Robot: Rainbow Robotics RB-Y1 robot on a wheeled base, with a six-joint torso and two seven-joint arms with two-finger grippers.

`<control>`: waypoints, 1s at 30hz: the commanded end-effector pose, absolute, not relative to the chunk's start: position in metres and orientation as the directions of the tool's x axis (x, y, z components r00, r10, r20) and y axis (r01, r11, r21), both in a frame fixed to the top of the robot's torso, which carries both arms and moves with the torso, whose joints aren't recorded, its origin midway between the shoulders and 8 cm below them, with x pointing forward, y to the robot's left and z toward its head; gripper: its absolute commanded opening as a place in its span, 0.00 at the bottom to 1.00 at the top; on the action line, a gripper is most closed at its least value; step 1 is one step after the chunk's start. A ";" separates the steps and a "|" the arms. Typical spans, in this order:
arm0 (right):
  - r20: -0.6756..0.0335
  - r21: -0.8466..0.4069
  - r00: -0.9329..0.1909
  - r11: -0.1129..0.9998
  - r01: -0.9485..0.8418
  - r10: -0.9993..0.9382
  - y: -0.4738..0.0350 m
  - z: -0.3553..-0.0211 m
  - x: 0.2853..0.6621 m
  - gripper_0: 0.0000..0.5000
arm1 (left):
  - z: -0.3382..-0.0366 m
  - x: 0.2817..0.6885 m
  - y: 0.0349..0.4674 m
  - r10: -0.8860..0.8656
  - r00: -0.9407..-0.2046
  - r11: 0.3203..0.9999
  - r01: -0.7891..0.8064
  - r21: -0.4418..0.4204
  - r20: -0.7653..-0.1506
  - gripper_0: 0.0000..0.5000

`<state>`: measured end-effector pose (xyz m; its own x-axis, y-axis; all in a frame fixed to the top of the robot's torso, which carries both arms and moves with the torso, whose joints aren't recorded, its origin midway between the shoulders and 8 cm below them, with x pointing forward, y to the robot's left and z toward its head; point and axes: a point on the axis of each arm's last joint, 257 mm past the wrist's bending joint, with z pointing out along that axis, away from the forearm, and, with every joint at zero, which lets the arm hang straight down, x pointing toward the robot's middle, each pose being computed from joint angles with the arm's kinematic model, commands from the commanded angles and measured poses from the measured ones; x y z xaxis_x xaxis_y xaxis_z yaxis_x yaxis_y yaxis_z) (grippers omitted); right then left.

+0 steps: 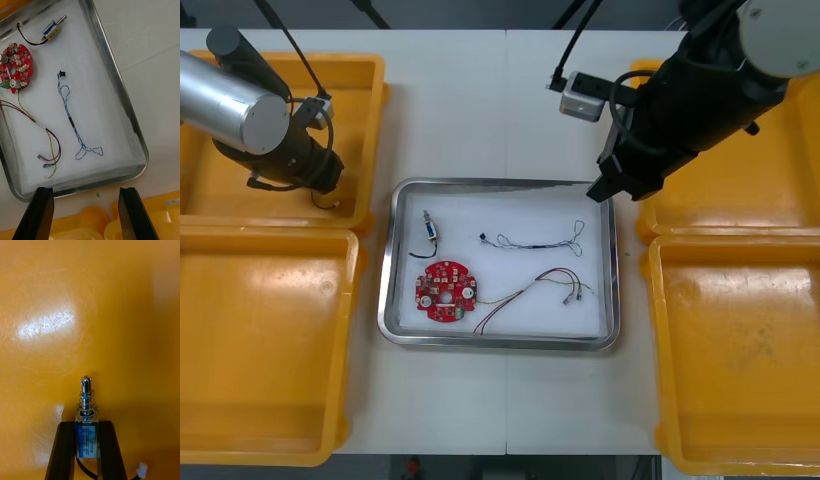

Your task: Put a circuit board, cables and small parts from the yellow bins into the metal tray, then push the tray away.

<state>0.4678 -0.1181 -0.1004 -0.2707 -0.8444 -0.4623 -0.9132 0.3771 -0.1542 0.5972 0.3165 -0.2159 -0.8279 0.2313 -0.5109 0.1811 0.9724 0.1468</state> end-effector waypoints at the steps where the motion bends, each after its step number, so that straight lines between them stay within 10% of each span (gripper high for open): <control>1: -0.508 -0.138 -0.420 0.552 -0.822 -0.752 -0.155 -0.051 0.474 1.00 | -0.218 0.602 0.313 0.195 -0.824 0.980 0.148 0.131 -0.533 0.00; 13: -0.506 0.025 -0.790 0.910 -0.414 -0.345 -0.253 -0.046 0.479 1.00 | -0.164 0.606 0.319 0.167 -0.808 0.985 0.119 0.121 -0.565 0.00; 30: -0.433 0.113 -0.896 0.992 0.059 0.103 -0.349 -0.084 0.460 1.00 | -0.083 0.590 0.318 0.120 -0.820 0.992 0.073 0.105 -0.560 0.00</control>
<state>0.4660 -0.3251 -0.0937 -0.9095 0.0392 -0.4138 -0.0126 0.9925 0.1217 0.5827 0.3180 -0.1346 -0.8429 0.1759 -0.5085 0.1364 0.9840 0.1143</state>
